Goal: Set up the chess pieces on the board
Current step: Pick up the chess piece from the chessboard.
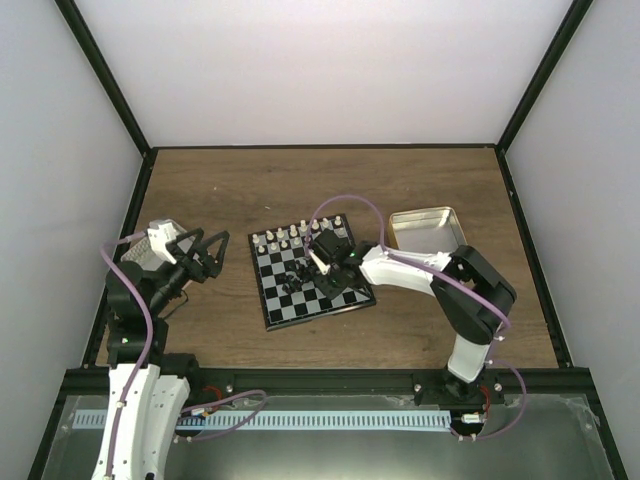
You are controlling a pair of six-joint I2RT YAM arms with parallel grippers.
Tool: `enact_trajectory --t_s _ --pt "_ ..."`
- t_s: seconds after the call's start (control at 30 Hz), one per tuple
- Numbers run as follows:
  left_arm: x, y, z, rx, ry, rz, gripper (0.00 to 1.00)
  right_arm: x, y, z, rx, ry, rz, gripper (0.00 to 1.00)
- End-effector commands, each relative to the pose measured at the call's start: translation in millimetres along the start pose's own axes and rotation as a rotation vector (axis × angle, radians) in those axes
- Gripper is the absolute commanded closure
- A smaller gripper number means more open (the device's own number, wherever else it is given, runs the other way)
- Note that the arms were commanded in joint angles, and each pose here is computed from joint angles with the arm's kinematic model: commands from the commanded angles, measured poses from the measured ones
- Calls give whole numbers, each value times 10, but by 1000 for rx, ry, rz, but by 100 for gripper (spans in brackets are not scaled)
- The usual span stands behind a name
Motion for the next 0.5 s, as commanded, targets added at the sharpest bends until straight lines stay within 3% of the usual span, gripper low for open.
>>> enact_trajectory --t_s 0.0,0.37,0.47 --pt "-48 -25 -64 -22 30 3 0 0 37 -100 2 -27 28 71" --pt "-41 -25 -64 -22 32 -2 0 127 41 -156 -11 -55 -72 72" --pt "-38 -27 -60 -23 31 -4 0 156 5 -184 -28 -46 -98 76"
Point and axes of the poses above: each gripper's point midway between its finger pads, its own y axis out along the fingers, its own x axis along the line the jaws close on, z = x × y, the point moved 5 cm from there along -y, back along the fingers, and after that the axes turned 8 degrees about -y, right-handed, at the moved point
